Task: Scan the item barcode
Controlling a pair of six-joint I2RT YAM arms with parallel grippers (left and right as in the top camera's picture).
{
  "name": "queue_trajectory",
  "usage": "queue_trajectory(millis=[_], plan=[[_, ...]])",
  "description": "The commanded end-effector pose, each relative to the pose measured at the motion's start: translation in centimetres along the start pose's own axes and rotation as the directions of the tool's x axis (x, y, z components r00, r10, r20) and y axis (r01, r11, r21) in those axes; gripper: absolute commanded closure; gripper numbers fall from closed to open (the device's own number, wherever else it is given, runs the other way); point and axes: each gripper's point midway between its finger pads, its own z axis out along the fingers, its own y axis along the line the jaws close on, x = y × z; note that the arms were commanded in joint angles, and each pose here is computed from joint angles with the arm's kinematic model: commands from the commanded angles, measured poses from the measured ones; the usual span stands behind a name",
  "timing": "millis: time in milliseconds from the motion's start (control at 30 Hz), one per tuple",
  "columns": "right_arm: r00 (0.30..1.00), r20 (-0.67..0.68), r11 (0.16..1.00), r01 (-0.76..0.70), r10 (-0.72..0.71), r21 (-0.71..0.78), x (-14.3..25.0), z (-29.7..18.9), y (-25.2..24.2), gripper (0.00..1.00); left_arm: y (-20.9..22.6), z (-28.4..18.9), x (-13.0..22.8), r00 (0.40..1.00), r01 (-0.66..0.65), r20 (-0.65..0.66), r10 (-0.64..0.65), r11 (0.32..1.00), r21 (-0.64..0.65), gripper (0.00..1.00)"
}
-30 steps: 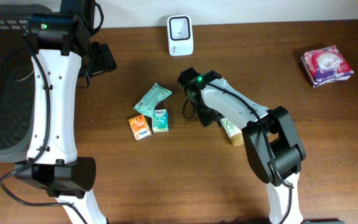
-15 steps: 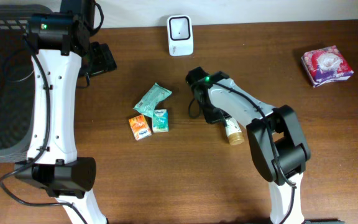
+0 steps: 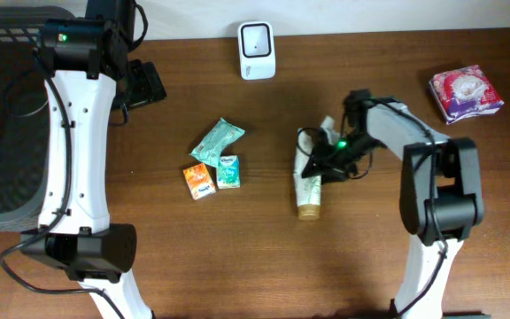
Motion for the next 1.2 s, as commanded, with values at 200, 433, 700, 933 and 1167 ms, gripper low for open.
queue_trajectory(millis=[200,433,700,933,1167], plan=[[0.998,0.04,0.955,0.025,-0.039,0.297,-1.4,-7.6,2.9,0.27,0.3,-1.4,-0.1,0.999,0.005,0.037,-0.006,1.0,0.008,0.01],[0.958,0.283,0.621,-0.203,-0.032,0.757,-1.1,-7.0,4.3,0.01,0.3,-1.4,-0.1,0.999,0.005,0.037,-0.005,1.0,0.008,0.01],[0.935,0.347,0.58,-0.246,-0.068,0.777,-1.3,-1.5,2.4,0.08,0.3,-1.4,-0.1,0.999,0.005,0.037,-0.006,1.0,0.008,0.01],[0.95,0.301,0.567,-0.202,-0.086,0.799,-0.7,0.6,-0.1,0.55,0.3,-1.4,-0.1,0.999,0.005,0.037,-0.006,1.0,0.008,0.01],[0.983,0.151,0.806,-0.003,-0.107,0.593,-2.1,-1.1,4.7,0.96,0.3,-1.4,-0.1,0.999,0.005,0.037,-0.005,1.0,0.008,0.01]])
